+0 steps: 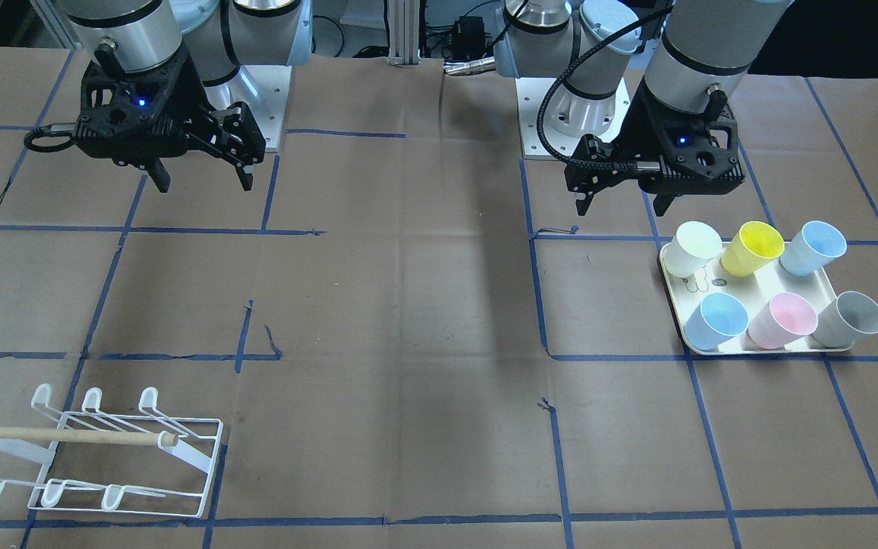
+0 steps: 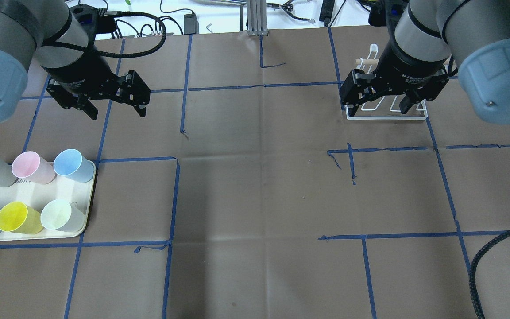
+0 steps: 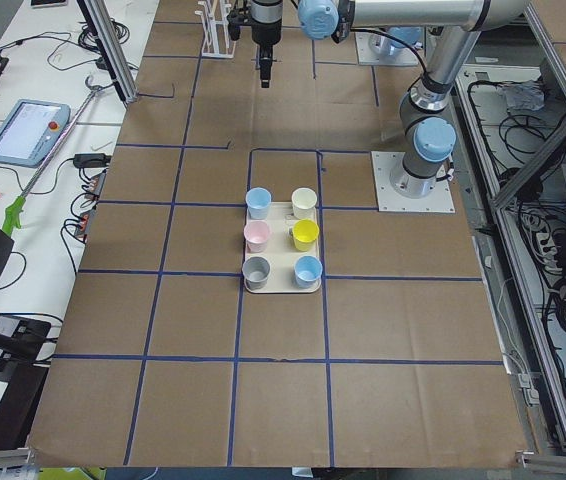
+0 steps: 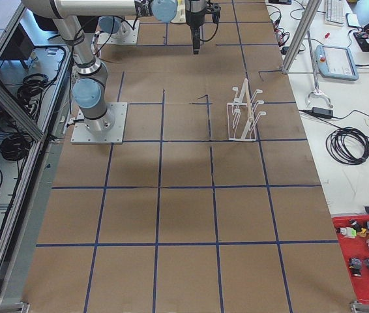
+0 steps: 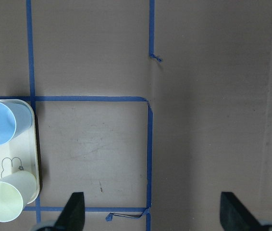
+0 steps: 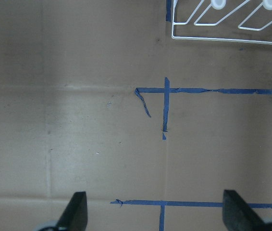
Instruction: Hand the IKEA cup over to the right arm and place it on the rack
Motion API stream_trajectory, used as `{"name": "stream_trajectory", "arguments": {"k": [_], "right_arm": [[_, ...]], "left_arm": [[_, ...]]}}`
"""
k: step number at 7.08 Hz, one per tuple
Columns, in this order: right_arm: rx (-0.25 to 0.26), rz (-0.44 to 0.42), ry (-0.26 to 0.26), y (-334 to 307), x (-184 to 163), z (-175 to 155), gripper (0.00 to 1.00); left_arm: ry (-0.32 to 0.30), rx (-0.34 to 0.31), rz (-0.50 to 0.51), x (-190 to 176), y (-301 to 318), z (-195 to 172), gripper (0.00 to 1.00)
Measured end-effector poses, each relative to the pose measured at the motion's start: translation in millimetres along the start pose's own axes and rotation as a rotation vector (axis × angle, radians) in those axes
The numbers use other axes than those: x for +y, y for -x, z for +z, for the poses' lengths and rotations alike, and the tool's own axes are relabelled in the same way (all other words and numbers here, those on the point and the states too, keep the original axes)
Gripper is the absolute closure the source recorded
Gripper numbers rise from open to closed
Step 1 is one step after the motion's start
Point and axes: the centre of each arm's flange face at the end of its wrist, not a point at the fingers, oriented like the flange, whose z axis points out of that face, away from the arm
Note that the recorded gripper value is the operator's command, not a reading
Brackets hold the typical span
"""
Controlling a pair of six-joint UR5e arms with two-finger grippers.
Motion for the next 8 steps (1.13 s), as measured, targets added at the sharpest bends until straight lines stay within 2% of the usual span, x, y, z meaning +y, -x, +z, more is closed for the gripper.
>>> {"name": "stream_trajectory", "arguments": {"k": [3,5,6,8], "right_arm": [[0.000,0.000,0.000,0.0,-0.1,0.3,0.00],[0.000,0.000,0.000,0.0,-0.3,0.2,0.00],[0.000,0.000,0.000,0.0,-0.4,0.3,0.00],[0.000,0.000,0.001,0.0,-0.5,0.6,0.00]], "left_arm": [[0.003,0.000,0.013,1.7,1.3,1.1,0.00],[0.005,-0.002,0.067,3.7,12.2,3.0,0.00],[0.005,-0.004,0.089,0.7,33.3,3.3,0.00],[0.010,-0.005,0.049,-6.5,109.9,6.9,0.00]]}}
